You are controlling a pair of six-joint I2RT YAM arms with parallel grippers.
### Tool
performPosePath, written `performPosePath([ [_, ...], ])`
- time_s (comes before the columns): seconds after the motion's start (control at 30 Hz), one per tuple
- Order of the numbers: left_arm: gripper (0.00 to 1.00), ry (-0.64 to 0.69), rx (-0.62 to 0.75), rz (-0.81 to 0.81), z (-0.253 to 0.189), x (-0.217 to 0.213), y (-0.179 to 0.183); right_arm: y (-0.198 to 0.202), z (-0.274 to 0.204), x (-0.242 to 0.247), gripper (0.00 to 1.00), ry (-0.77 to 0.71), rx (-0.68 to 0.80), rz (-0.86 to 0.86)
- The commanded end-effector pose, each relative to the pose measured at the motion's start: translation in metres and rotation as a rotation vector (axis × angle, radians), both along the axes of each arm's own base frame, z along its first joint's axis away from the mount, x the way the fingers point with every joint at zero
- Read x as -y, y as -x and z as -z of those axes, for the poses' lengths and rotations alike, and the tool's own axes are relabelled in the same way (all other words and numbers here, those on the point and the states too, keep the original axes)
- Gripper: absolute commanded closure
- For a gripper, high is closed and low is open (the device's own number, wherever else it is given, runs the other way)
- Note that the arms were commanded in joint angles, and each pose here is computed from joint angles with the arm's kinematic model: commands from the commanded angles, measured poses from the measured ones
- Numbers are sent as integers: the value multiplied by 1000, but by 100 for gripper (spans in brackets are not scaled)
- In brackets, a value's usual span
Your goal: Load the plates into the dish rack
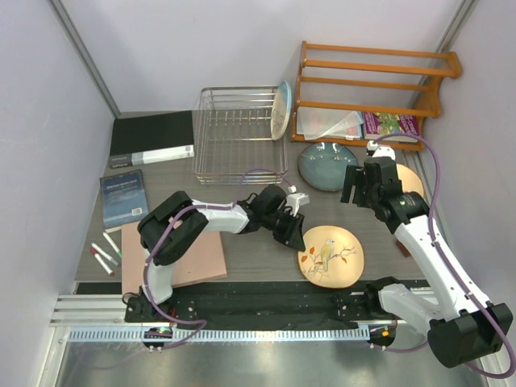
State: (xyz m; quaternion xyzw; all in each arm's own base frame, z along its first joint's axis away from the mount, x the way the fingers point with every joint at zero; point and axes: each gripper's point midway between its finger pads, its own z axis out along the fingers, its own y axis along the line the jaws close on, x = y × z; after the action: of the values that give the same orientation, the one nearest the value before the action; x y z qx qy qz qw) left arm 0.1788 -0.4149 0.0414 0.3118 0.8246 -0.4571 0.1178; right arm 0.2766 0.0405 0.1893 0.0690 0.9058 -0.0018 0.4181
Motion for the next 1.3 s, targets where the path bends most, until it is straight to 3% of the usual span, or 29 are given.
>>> performPosePath([
  [0.0, 69, 74, -9, 43, -16, 20, -3, 3, 4, -3, 19, -22, -8, -24],
  [0.1, 76, 52, -10, 7, -11, 15, -9, 1, 6, -7, 17, -22, -24, -45],
  [0.13, 85, 47, -8, -5, -11, 14, -11, 1, 7, -9, 17, -25, -29, -59],
  [0.27, 99, 19, -22, -79, -10, -1, -27, -4, 11, -18, 10, -28, -61, -132],
  [0.47, 100, 2, -24, -214, -19, -51, -61, -14, 32, -48, 3, -98, -134, -302],
  [0.6, 100, -28, -24, -284, -16, -83, -71, -12, 49, -89, 4, -234, -217, -571],
  [0.73, 100, -33, -13, -334, -18, -103, -82, -9, 71, -113, 5, -358, -306, -668],
  [0.97, 100, -44, -26, -421, -16, -133, -100, -3, 112, -127, 7, -485, -442, -699],
  [1.27, 100, -51, -37, -471, -5, -147, -101, 33, 144, -143, 12, -680, -621, -731],
])
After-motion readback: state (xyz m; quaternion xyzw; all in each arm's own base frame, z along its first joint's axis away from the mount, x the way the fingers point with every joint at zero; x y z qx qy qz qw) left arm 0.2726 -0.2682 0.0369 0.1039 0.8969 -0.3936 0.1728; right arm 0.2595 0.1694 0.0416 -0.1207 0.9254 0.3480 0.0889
